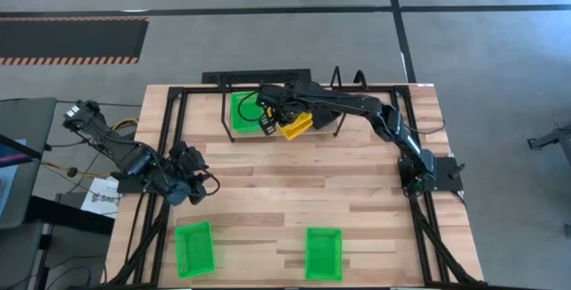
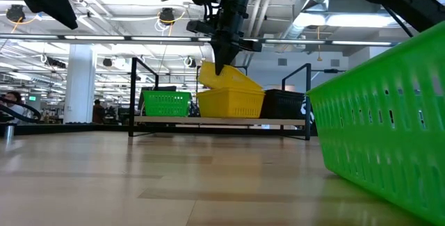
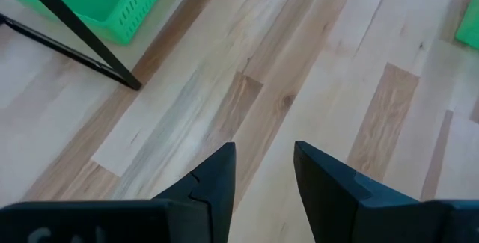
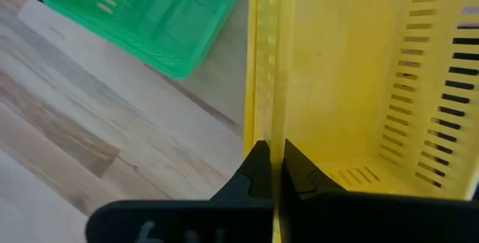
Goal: Stack baskets on shelf by color
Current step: Stack the yellow bin on top of the yellow bins on the shelf
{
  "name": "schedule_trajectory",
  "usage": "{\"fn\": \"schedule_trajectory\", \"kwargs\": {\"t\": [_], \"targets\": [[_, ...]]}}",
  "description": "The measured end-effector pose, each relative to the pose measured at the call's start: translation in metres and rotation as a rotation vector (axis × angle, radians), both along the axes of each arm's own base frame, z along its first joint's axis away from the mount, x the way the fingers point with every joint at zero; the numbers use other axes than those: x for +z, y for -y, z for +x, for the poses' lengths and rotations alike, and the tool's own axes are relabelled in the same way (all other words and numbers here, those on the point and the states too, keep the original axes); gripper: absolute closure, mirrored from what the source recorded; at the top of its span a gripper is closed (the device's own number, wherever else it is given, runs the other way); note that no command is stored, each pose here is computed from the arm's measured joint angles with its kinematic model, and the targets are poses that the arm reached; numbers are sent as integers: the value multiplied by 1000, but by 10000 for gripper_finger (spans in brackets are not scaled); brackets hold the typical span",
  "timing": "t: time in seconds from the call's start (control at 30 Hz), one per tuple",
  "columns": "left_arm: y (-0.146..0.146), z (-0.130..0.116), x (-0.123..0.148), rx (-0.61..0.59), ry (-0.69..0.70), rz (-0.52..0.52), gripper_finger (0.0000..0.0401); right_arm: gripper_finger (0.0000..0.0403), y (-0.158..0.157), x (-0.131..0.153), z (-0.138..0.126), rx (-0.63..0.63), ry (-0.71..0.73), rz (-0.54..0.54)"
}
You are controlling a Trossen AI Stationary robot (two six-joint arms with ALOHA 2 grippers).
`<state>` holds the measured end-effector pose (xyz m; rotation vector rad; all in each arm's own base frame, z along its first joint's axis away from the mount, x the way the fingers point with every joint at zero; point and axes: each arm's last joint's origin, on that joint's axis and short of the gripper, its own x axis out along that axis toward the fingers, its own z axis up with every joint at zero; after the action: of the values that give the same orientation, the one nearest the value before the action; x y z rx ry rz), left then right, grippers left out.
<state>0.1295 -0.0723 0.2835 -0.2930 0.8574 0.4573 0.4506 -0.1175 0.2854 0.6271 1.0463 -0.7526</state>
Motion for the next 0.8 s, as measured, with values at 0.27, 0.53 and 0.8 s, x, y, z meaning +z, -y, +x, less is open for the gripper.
{"fn": "schedule_trajectory", "kwargs": {"t": [0.27,0.53,0.8], "targets": [[0,0,0,22,14,-2,276,400,-1,0,-1,38,-15,0],[-1,0,1,27,26,15,276,399,-2,0,0,56,-10,21],[-1,0,1,23,27,22,276,400,-2,13,0,41,37,13]]}}
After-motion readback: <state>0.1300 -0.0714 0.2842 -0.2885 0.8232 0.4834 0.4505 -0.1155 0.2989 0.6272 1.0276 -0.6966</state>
